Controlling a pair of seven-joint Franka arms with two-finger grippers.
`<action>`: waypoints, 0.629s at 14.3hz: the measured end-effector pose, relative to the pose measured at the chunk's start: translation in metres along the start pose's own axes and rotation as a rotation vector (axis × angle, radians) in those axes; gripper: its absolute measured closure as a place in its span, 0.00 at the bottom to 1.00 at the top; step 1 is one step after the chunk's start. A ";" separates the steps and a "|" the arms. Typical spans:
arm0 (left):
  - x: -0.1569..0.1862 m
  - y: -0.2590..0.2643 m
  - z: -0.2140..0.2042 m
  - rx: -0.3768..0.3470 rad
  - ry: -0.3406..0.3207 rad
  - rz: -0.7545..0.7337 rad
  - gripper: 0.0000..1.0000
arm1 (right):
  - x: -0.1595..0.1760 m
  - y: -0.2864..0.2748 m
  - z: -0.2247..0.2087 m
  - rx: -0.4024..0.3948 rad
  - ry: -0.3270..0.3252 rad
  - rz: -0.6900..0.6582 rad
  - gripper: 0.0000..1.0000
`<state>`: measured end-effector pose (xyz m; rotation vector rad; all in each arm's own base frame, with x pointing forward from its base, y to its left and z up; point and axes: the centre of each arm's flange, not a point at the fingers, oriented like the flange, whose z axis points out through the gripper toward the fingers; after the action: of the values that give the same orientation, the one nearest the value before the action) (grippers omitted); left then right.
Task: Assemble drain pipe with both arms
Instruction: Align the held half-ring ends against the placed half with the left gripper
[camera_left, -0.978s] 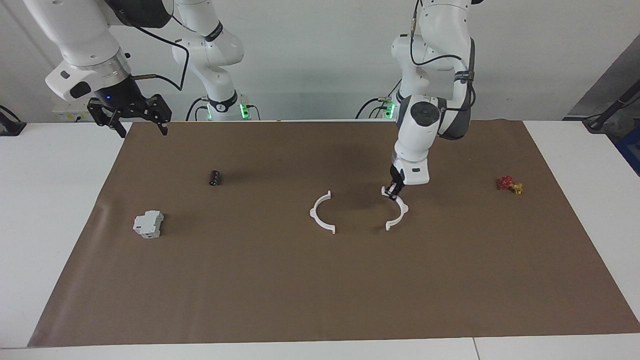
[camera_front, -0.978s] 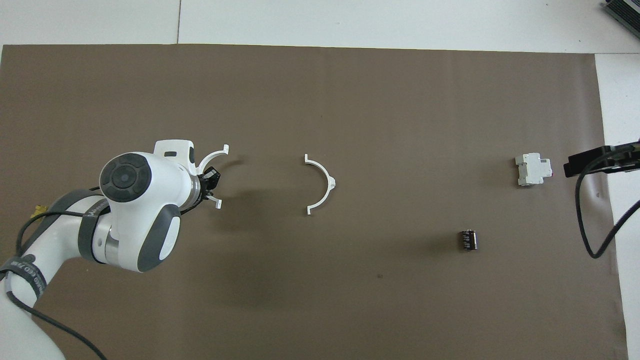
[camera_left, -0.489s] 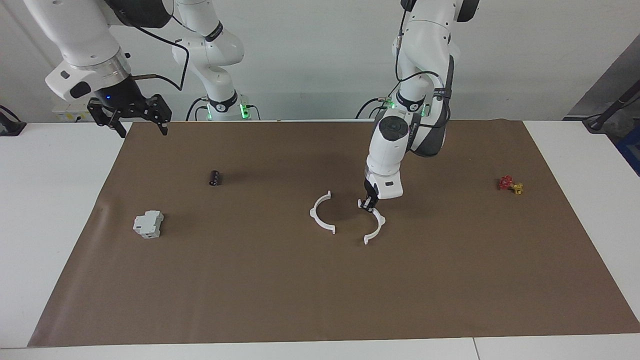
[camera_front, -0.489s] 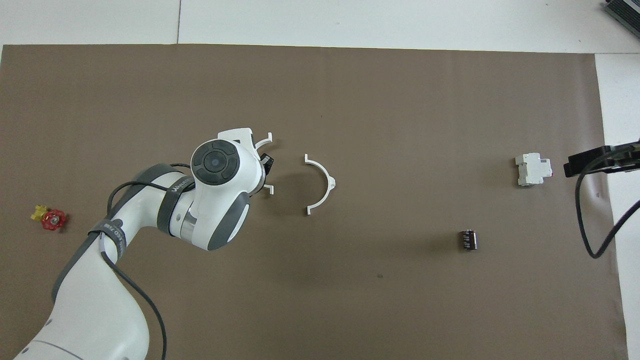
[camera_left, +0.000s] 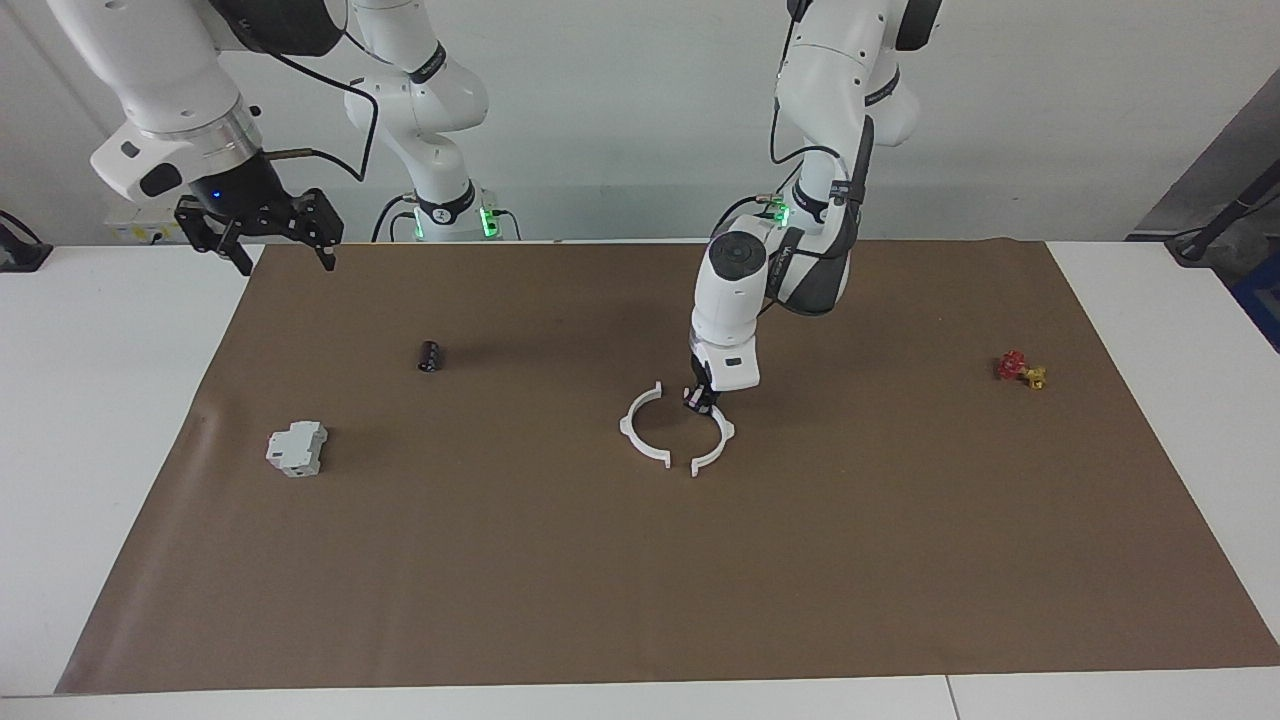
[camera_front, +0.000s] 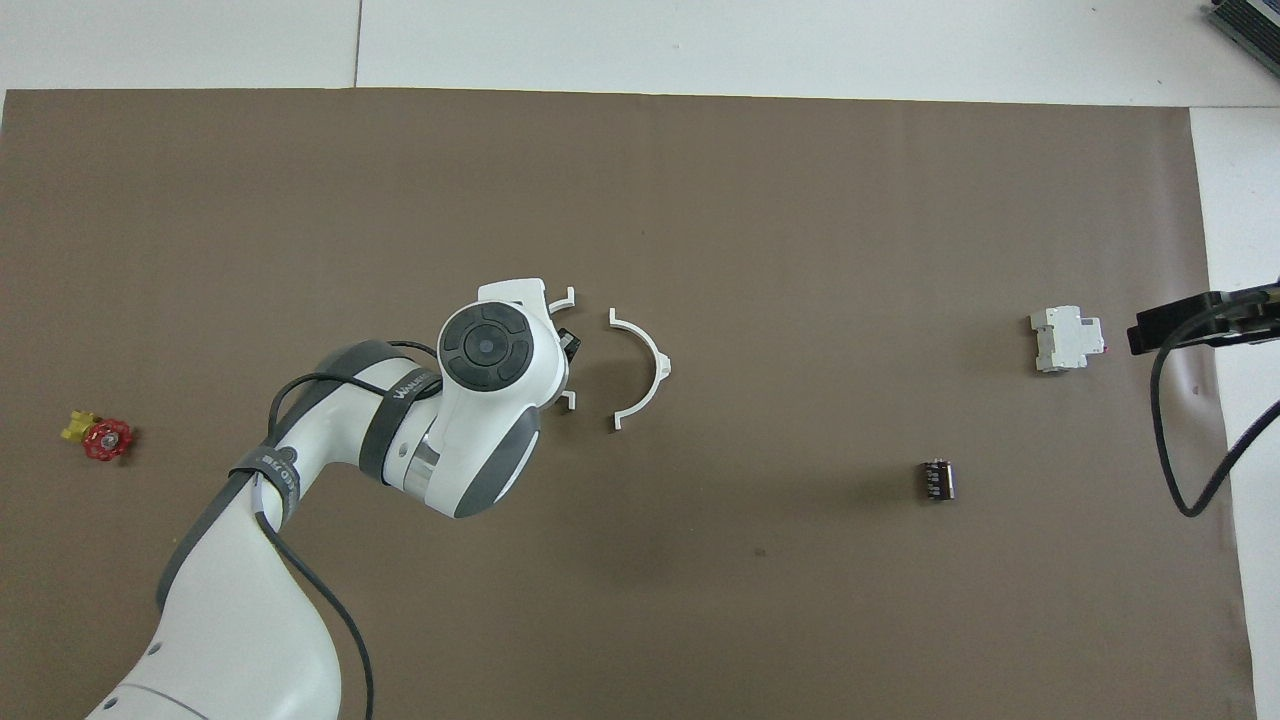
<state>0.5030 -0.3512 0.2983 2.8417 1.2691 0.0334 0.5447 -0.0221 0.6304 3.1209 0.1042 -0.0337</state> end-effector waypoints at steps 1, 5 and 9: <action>-0.003 0.000 0.000 0.002 0.000 0.004 0.93 | 0.000 0.000 0.000 0.000 0.000 0.000 0.00; -0.004 -0.001 0.002 0.014 -0.001 -0.018 0.93 | 0.000 0.000 0.000 0.000 0.000 0.000 0.00; -0.007 -0.001 0.002 0.018 -0.001 -0.053 0.93 | 0.000 0.000 0.000 0.000 0.000 0.000 0.00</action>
<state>0.4978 -0.3557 0.2966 2.8210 1.3507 0.0198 0.5447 -0.0221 0.6304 3.1209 0.1042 -0.0337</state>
